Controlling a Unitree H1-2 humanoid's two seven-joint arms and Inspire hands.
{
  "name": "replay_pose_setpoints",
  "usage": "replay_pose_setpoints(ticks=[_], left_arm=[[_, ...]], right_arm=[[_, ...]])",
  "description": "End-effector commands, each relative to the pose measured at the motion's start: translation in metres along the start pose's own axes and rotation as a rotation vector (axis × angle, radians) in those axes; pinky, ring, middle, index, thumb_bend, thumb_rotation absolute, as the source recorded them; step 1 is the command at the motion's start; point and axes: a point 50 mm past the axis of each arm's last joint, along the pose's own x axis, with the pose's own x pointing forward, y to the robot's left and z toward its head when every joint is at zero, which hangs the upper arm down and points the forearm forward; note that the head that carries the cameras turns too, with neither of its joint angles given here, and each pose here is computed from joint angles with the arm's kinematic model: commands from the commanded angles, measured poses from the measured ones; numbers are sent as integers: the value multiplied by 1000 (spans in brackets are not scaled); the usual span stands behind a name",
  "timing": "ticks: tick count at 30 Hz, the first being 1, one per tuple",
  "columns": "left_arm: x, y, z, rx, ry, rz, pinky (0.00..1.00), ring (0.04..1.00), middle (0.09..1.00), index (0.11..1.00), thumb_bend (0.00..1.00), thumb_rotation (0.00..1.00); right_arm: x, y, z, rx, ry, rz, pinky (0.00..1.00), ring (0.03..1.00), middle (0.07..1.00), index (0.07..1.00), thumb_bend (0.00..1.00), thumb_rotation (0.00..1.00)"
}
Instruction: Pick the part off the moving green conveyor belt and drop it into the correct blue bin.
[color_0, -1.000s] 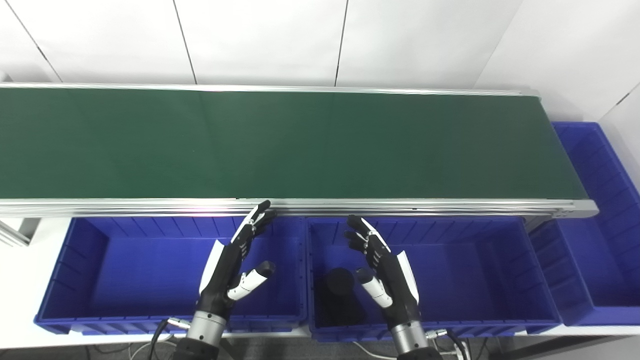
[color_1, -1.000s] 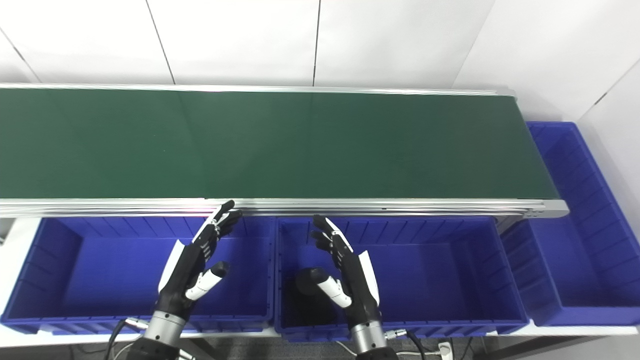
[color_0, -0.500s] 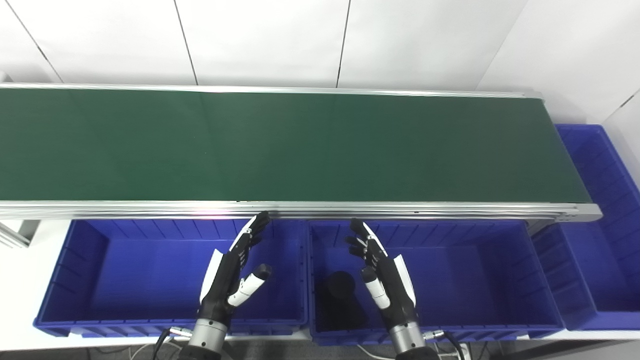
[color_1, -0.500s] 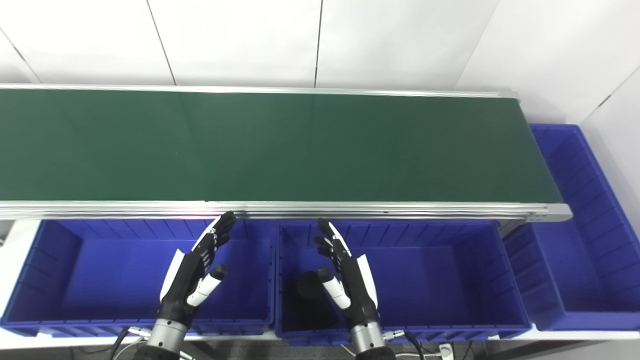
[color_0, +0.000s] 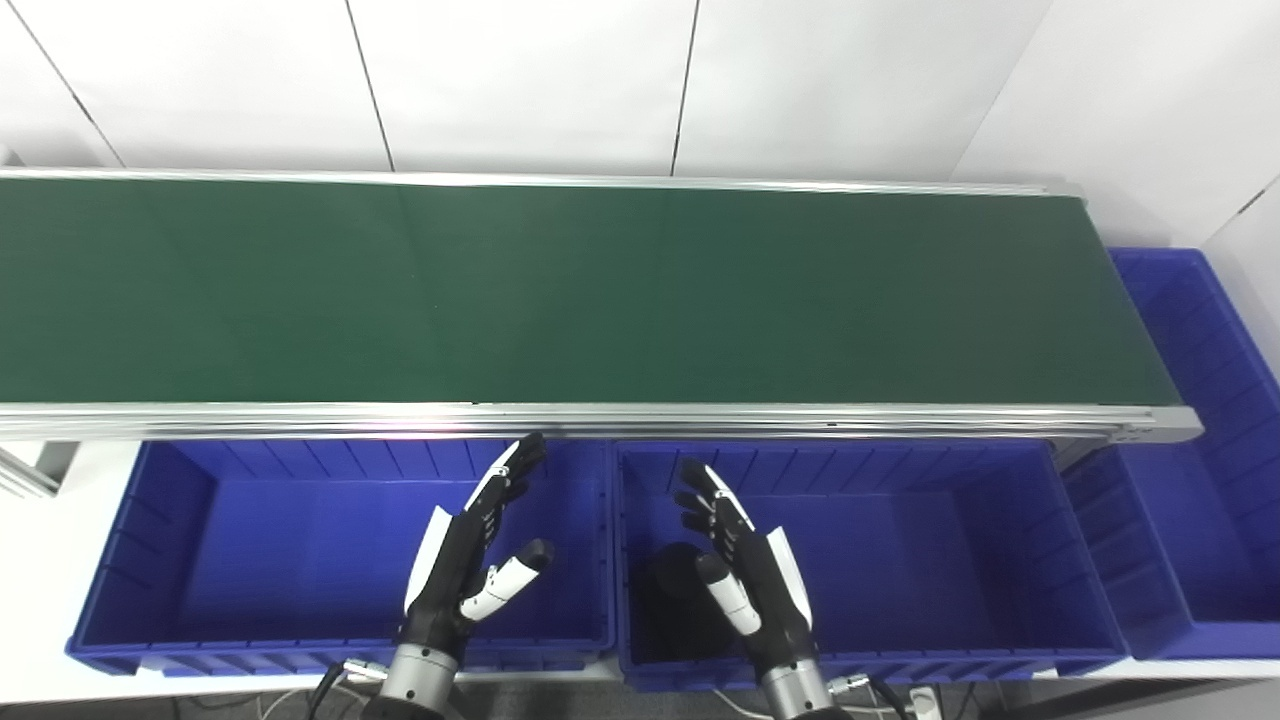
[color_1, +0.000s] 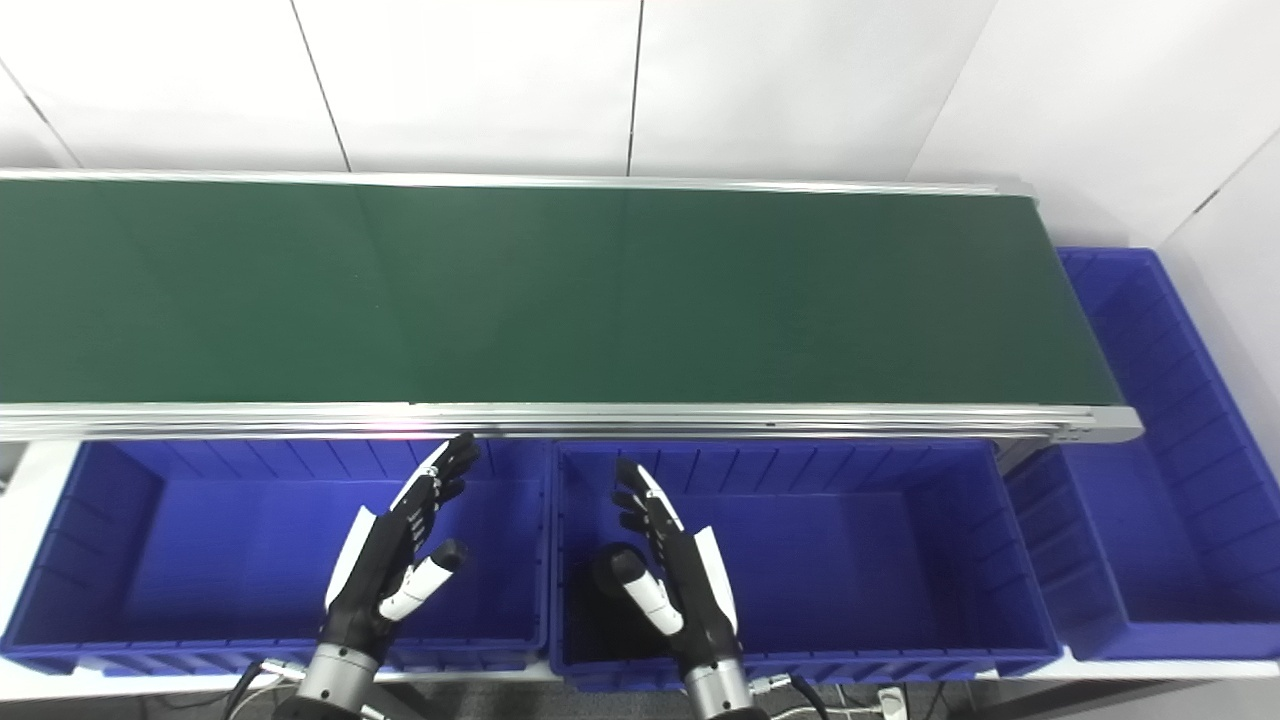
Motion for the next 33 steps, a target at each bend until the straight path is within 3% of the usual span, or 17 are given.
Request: replay_pose_setpoints(ticks=[1, 23, 33], left_arm=[[9, 0, 10, -11, -75, 18, 923, 924, 899, 900, 837, 833], [6, 3, -3, 22, -38, 13, 883, 896, 890, 910, 821, 861], [5, 1, -6, 11, -28, 4, 913, 912, 889, 906, 833, 854]], right_arm=[[7, 0, 9, 9, -83, -13, 856, 879, 936, 926, 968, 971], [16, 12, -4, -21, -45, 10, 849, 893, 942, 942, 990, 971], [16, 15, -10, -15, -24, 13, 843, 879, 944, 920, 992, 947]])
